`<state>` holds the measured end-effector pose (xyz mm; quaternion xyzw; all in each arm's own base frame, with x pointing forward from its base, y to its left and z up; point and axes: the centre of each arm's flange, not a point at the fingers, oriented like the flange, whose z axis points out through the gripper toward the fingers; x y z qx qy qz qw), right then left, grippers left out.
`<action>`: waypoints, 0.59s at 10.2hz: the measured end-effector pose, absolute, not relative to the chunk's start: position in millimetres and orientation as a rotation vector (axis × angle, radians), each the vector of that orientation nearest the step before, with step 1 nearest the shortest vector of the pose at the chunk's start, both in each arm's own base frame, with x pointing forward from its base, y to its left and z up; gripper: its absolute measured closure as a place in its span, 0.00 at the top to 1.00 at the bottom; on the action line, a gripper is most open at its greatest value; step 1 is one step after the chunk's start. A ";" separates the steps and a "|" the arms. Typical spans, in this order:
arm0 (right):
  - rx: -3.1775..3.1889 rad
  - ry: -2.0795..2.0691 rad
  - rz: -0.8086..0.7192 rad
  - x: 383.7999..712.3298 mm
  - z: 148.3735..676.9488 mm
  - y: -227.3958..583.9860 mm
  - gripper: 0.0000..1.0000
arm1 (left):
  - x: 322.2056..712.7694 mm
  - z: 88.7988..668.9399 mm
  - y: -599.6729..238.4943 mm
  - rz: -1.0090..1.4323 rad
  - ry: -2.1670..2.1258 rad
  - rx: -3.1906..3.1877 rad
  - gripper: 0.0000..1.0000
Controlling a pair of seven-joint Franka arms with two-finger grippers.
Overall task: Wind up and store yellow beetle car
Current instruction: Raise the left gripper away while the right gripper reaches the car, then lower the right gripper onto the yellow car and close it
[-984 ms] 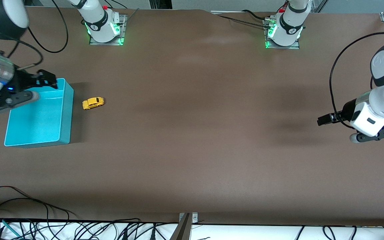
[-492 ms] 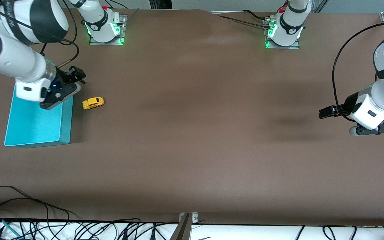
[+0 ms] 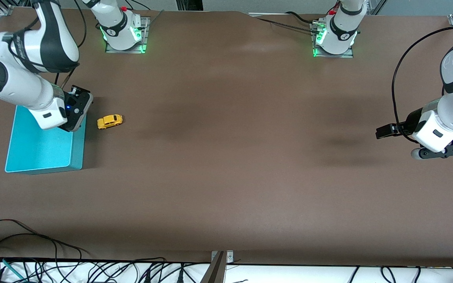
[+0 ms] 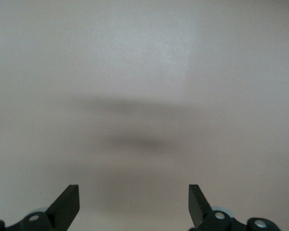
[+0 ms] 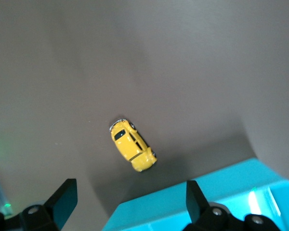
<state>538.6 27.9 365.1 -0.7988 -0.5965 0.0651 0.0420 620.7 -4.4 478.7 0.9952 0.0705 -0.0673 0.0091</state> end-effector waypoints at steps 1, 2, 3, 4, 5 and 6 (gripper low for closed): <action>-2.403 -1.889 0.167 532.7 343.6 28.1 1.00 | 620.7 478.7 -4.5 -0.211 0.220 3.109 1.00; -2.370 -1.947 0.138 523.6 324.1 28.0 1.00 | 620.6 478.6 -4.6 -0.211 0.220 3.109 1.00; -2.342 -1.997 0.116 512.6 308.4 27.5 1.00 | 620.6 478.6 -4.6 -0.211 0.220 3.109 1.00; -2.306 -2.055 0.095 499.4 294.0 26.2 1.00 | 620.6 478.6 -4.7 -0.212 0.220 3.109 1.00; -2.270 -2.119 0.060 488.0 279.8 22.5 1.00 | 620.6 478.5 -4.9 -0.212 0.219 3.109 1.00; -2.241 -2.178 0.012 476.2 262.6 14.2 1.00 | 620.5 478.5 -5.1 -0.212 0.218 3.109 1.00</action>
